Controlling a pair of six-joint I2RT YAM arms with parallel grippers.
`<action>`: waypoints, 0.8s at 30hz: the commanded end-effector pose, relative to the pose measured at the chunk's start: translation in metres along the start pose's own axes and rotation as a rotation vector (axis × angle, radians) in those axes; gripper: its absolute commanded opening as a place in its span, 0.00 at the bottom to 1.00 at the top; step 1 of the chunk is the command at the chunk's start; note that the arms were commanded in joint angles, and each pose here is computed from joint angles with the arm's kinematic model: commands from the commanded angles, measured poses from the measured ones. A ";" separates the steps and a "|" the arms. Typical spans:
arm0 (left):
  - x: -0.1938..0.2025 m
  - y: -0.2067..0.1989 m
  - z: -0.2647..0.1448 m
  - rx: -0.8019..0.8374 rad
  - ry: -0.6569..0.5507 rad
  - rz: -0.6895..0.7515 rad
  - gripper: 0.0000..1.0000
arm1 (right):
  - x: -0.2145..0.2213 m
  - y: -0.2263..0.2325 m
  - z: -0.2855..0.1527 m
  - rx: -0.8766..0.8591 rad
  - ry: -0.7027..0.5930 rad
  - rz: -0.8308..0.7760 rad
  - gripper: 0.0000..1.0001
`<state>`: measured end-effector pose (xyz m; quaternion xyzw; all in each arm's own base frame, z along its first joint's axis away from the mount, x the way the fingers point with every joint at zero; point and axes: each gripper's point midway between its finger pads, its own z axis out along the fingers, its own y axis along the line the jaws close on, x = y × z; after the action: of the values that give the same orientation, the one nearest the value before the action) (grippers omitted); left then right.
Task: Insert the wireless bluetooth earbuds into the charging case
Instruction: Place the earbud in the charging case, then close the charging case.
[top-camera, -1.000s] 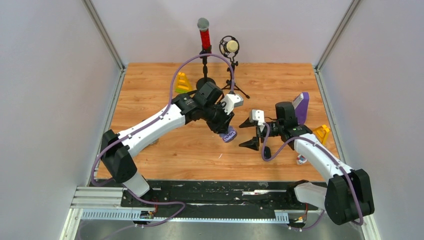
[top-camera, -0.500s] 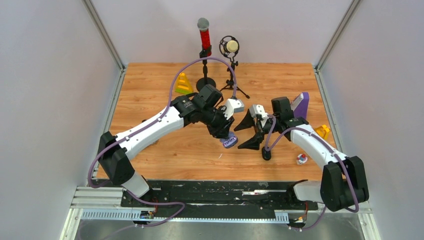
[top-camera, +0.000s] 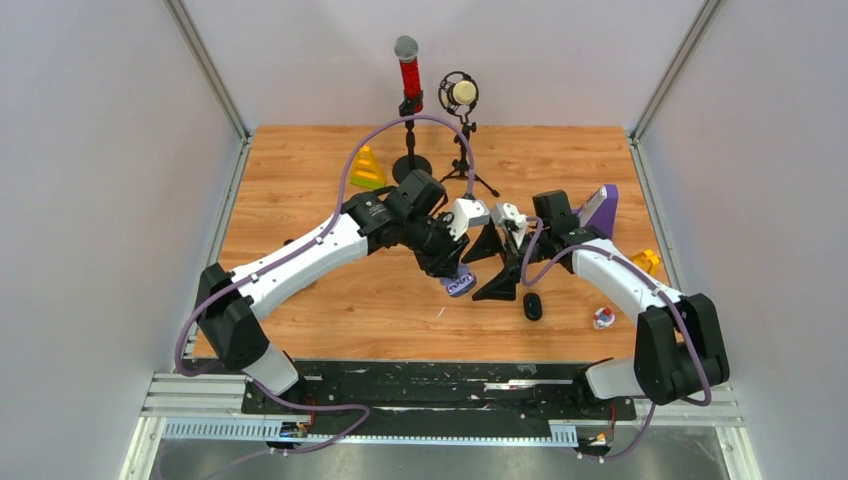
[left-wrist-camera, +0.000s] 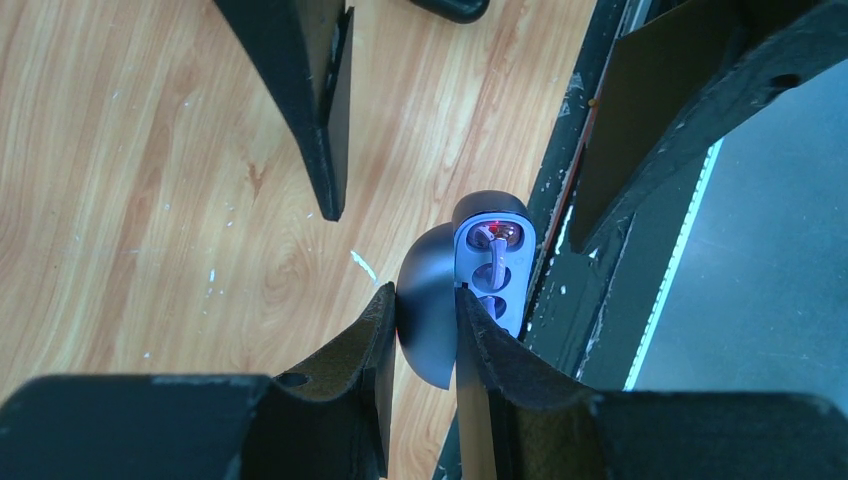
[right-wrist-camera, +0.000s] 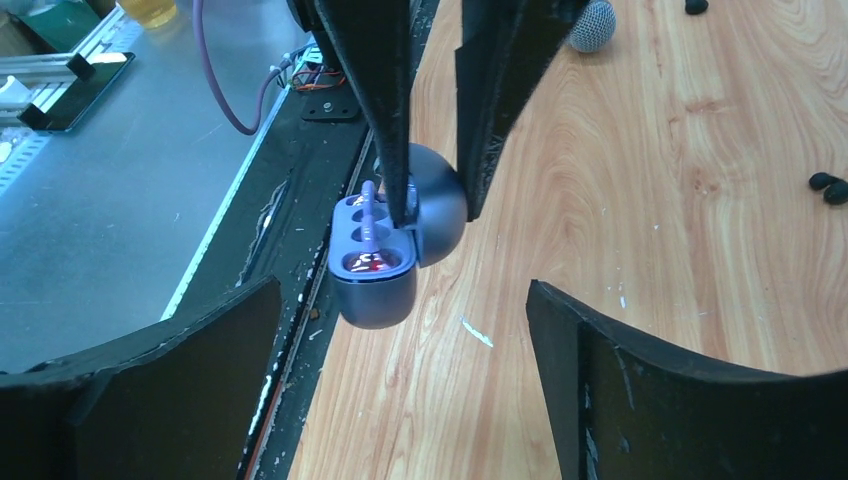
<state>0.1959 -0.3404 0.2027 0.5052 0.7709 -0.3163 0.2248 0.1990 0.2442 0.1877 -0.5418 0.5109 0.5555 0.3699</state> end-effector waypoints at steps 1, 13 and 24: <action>-0.013 -0.009 -0.009 0.009 -0.054 0.055 0.01 | -0.014 -0.003 0.003 -0.027 -0.019 -0.009 0.93; -0.012 -0.005 -0.005 -0.005 -0.041 0.041 0.01 | -0.011 0.002 0.003 -0.021 -0.012 -0.018 0.71; -0.011 -0.006 -0.001 0.015 -0.030 0.036 0.01 | -0.011 0.008 0.010 -0.050 -0.009 -0.027 0.69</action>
<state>0.1956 -0.3407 0.2017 0.5070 0.7716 -0.3102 0.2267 0.1961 0.2494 0.1842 -0.5391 0.5204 0.5608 0.3522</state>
